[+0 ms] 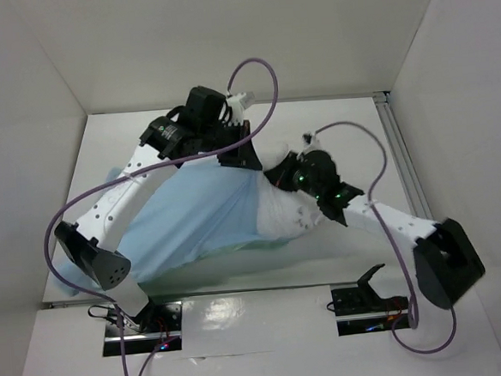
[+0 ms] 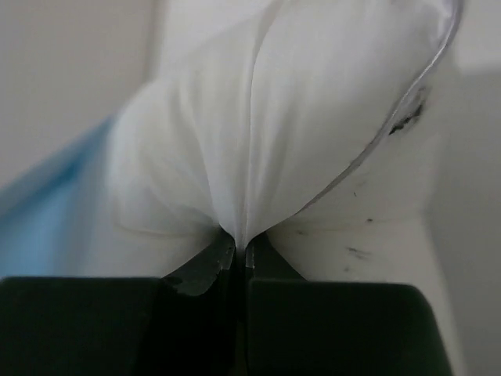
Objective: Put the pillow into the pillowcase
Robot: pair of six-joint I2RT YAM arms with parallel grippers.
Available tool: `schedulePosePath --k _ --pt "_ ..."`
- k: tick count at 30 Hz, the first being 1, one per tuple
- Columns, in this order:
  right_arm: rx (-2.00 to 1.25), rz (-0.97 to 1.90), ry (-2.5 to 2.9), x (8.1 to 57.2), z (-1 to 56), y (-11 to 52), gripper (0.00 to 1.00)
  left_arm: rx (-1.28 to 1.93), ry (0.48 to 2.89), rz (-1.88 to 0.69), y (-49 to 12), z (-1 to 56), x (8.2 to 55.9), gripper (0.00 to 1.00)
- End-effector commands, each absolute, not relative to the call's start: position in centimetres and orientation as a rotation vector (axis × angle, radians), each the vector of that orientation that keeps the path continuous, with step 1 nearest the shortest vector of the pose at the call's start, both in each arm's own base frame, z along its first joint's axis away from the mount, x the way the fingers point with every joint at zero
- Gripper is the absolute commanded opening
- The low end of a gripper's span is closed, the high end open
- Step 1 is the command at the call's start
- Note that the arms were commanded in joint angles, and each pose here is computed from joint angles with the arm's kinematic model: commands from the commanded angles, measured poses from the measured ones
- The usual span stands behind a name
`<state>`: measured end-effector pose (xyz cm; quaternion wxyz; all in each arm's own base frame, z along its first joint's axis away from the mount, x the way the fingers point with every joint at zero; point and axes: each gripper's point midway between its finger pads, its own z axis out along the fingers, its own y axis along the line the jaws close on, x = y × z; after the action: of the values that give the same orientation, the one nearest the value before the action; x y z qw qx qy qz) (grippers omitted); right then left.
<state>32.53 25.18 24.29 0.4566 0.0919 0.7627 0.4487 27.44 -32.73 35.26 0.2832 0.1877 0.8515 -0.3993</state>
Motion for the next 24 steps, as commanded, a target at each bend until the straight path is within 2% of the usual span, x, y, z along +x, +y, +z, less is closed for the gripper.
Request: schedulePosePath --k 1,5,8,12,17,21,22,24 --pt "0.283 1.165 2.232 27.0 13.1 28.6 0.0 0.606 1.952 -1.387 -36.5 42.0 26.3 0.0" --pt "0.296 1.177 2.223 25.6 12.8 28.8 0.0 0.52 2.048 -1.286 -35.2 39.1 28.0 0.0" --pt "0.314 1.131 2.211 25.5 13.5 27.7 0.0 0.498 2.065 -1.242 -34.4 39.1 29.0 0.0" --pt "0.338 1.079 2.114 25.7 15.9 25.8 0.0 0.529 1.983 -1.224 -35.1 42.1 30.3 0.0" --pt "0.316 1.02 1.941 27.7 22.1 24.4 0.0 0.522 1.93 -1.194 -35.4 44.2 32.7 0.0" --pt "0.228 0.965 1.869 28.2 25.0 24.0 0.0 0.541 1.921 -1.215 -34.9 44.6 31.5 0.0" --pt "0.187 0.947 1.87 28.0 24.9 24.1 0.0 0.532 1.998 -1.206 -34.7 42.0 31.2 0.0" --pt "0.139 0.94 1.921 27.3 23.4 24.3 0.0 0.552 2.01 -1.208 -33.9 41.6 28.1 0.0"
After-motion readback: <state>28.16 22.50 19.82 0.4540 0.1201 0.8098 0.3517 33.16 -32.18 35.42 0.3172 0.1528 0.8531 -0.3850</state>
